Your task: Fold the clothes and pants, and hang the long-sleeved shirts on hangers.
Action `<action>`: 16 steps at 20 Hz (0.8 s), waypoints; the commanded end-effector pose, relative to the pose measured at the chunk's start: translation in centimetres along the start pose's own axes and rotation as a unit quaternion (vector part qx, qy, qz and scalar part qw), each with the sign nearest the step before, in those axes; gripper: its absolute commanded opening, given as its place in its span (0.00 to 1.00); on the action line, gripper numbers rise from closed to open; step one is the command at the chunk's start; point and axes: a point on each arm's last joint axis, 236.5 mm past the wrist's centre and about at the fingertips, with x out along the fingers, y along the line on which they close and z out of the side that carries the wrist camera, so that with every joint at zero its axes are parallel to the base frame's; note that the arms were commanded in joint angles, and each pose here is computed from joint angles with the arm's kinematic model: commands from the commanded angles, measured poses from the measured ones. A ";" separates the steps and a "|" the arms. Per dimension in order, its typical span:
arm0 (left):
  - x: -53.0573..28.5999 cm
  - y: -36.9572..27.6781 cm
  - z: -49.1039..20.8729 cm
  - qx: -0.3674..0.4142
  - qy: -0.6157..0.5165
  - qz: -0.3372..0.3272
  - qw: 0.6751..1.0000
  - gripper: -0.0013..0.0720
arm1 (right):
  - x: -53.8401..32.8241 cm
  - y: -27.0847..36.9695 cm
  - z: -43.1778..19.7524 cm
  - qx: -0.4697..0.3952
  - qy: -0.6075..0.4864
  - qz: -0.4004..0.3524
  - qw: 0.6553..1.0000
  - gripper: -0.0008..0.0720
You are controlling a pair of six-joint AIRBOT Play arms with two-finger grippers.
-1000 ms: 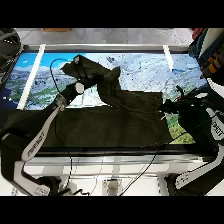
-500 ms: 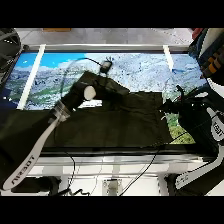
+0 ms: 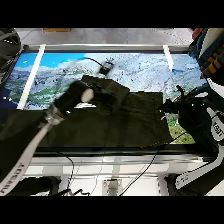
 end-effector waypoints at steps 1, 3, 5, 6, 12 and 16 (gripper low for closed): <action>-2.3 13.4 -3.1 -0.070 0.051 0.110 0.990 0.70 | 0.0 0.0 0.0 0.000 -0.001 0.000 1.000 0.07; -2.1 17.3 -5.3 -0.159 0.057 0.077 0.983 0.70 | 0.0 0.0 0.0 0.000 0.000 0.000 1.000 0.07; -1.1 20.5 -7.5 -0.258 0.048 0.049 0.964 0.72 | 0.0 -0.1 0.0 -0.001 0.000 -0.002 1.000 0.07; -0.3 21.8 -9.2 -0.299 0.057 0.041 0.952 0.87 | 0.0 -0.1 0.0 -0.001 0.000 -0.002 1.000 0.07; 7.4 22.7 -10.9 -0.419 0.043 -0.009 0.907 0.97 | 0.0 -0.4 0.4 -0.001 -0.009 -0.008 1.000 0.07; 11.7 22.0 -9.1 -0.448 -0.006 -0.003 0.894 0.97 | 0.0 -0.7 0.9 -0.001 -0.018 -0.014 1.000 0.07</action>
